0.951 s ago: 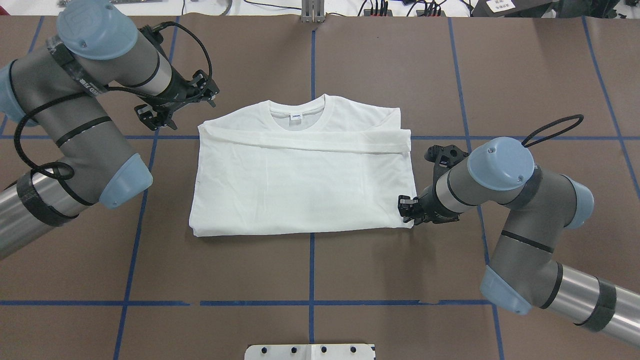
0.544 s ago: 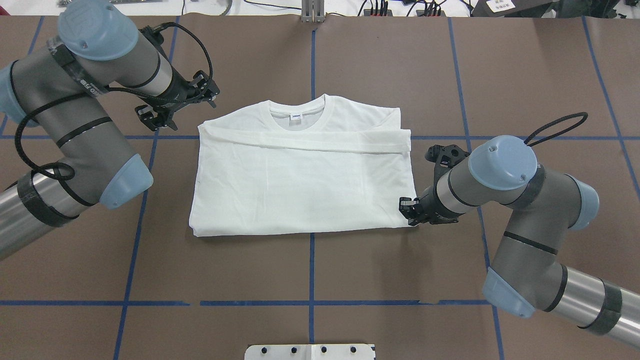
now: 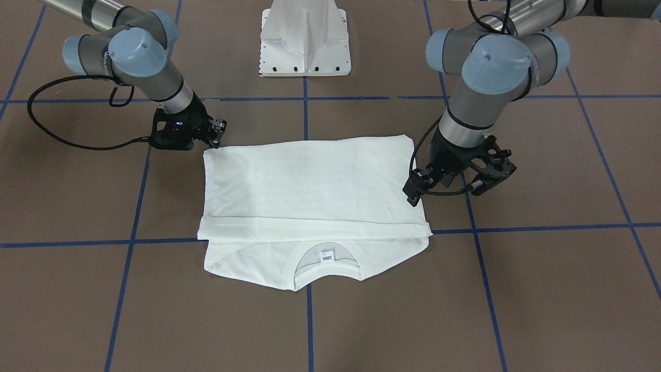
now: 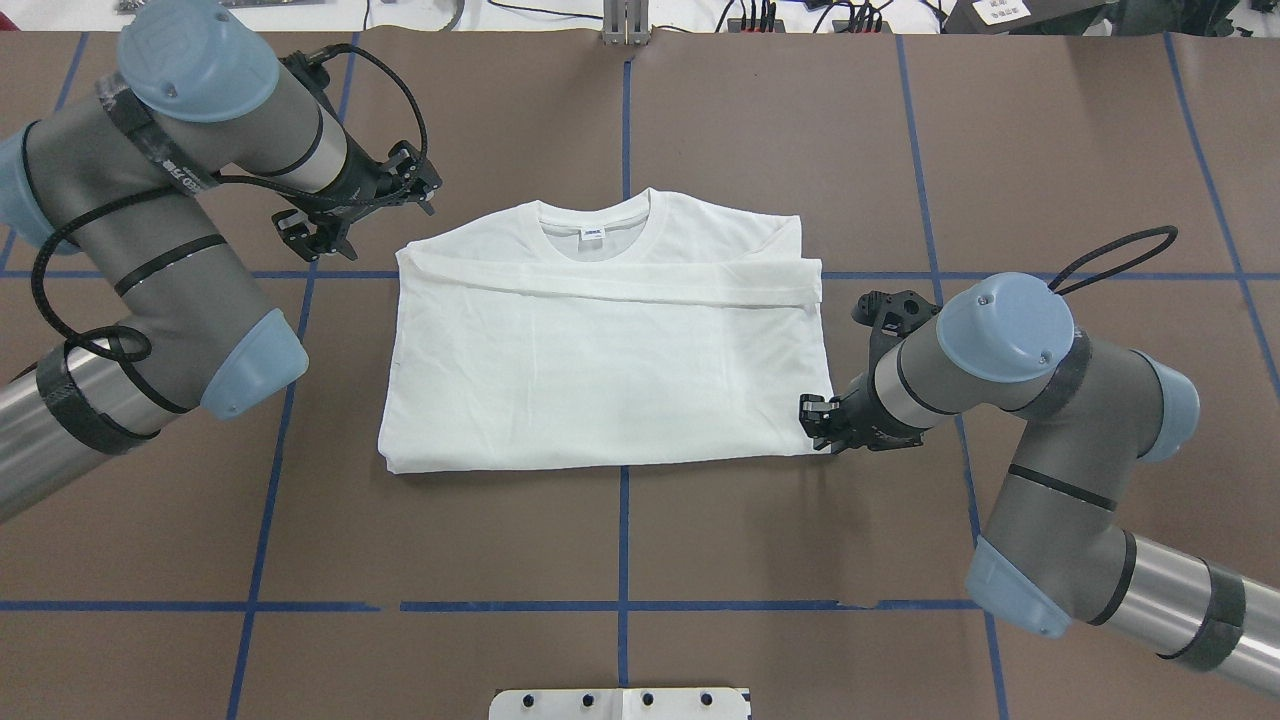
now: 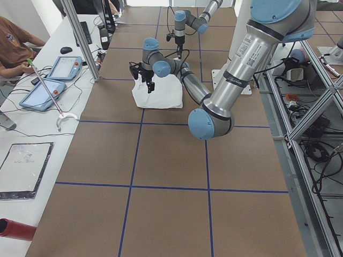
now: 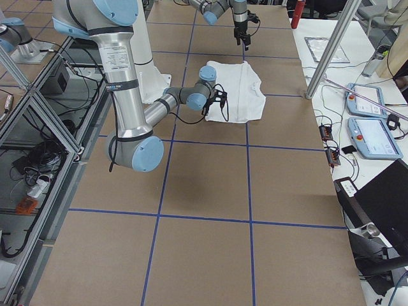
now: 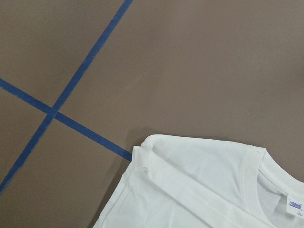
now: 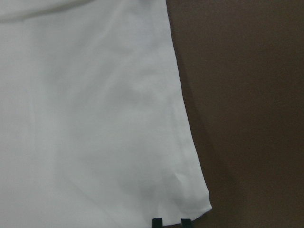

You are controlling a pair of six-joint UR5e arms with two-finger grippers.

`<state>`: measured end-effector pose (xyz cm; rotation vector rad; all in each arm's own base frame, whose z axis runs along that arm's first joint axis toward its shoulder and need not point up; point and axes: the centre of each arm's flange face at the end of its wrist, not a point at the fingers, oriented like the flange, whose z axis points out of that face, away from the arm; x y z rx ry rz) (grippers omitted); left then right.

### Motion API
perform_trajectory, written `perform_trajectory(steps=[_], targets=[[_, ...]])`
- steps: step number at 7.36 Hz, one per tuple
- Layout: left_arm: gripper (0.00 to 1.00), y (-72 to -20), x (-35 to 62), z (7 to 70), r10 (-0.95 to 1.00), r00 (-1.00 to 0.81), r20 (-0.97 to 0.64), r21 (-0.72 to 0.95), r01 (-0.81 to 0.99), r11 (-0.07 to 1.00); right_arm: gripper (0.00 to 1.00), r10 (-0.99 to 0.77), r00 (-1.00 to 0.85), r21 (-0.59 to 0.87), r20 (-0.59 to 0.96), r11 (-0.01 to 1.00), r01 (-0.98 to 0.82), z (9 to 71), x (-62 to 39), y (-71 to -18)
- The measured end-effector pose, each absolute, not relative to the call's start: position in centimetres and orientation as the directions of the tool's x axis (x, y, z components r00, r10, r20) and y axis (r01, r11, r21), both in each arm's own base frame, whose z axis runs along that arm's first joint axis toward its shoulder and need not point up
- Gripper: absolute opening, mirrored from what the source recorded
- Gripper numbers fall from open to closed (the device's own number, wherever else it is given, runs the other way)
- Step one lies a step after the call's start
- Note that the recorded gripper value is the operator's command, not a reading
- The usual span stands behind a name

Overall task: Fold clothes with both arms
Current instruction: 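Grasp the folded shirt's edge with the right gripper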

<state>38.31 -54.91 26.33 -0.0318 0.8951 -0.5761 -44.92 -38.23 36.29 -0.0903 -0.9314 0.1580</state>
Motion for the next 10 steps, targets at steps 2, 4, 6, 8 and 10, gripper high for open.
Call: perform_trajectory(steps=[2, 4, 6, 8, 10], targets=[[0.99, -54.9, 38.4, 26.3, -0.486, 0.485, -0.727, -0.261, 0.459, 0.849, 0.86, 0.176, 0.601, -0.141, 0.78, 0.984, -0.106, 36.7, -45.0, -38.4], [0.99, -54.8, 38.5, 26.3, -0.485, 0.486, -0.727, -0.261, 0.458, 0.85, 0.81, 0.175, 0.615, -0.135, 0.769, 0.985, -0.112, 37.2, -45.5, -38.5], [0.99, -54.8, 38.5, 26.4, -0.485, 0.487, -0.727, -0.26, 0.458, 0.85, 0.34, 0.178, 0.63, -0.136, 0.756, 0.984, -0.114, 38.0, -46.3, -38.7], [0.99, -54.8, 38.5, 26.4, -0.484, 0.488, -0.726, -0.259, 0.458, 0.85, 0.0, 0.177, 0.628, -0.136, 0.758, 0.984, -0.113, 37.8, -46.8, -39.0], [0.99, -54.8, 38.5, 26.5, -0.485, 0.488, -0.726, -0.259, 0.458, 0.85, 0.0, 0.174, 0.622, -0.138, 0.764, 0.985, -0.107, 37.3, -46.8, -39.0]])
